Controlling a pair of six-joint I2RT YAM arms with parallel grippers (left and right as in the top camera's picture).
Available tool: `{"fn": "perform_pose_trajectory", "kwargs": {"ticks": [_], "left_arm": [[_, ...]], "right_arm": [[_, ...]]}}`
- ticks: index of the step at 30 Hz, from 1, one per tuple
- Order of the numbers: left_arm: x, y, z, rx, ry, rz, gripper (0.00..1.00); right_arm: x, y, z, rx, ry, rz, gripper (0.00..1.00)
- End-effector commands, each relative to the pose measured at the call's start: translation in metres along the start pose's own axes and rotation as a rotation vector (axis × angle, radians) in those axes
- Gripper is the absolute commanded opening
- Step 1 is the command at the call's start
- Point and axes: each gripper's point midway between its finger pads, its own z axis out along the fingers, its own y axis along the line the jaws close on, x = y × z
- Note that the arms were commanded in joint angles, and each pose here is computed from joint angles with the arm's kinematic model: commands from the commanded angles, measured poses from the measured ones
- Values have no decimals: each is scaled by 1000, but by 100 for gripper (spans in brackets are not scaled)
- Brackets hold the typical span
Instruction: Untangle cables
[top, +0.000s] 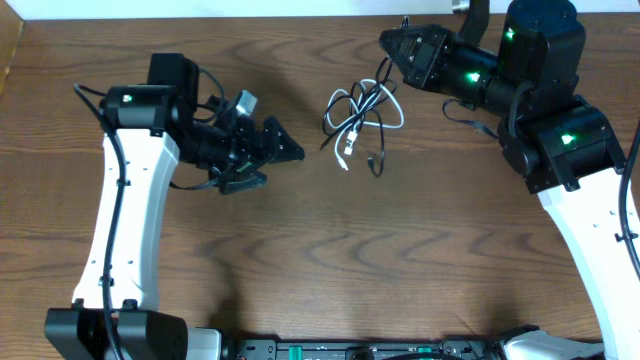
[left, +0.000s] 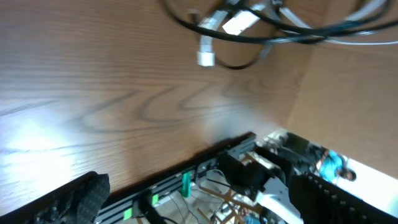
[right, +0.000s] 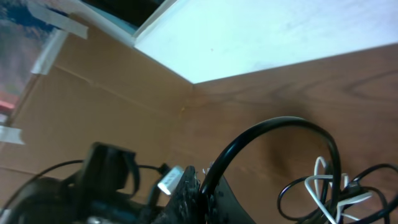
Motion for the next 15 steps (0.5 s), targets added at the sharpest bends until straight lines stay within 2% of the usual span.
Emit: {"fn": "perform_pose_trajectory", "kwargs": {"ticks": [1, 6, 9, 13, 15], "left_arm": [[5, -23, 11, 81, 35, 17, 98], [-9, -44, 23, 109, -7, -49, 98], [-19, -63, 34, 121, -49, -27, 98], [-31, -49, 46, -30, -149, -121, 98], [-37, -41, 46, -80, -191, -118, 98]], "right_arm": [[5, 18, -4, -69, 41, 64, 1], [9, 22, -4, -89, 63, 84, 1], [12, 26, -4, -109, 86, 107, 1], [15, 29, -5, -124, 104, 107, 1], [18, 32, -6, -140, 121, 106, 1]]}}
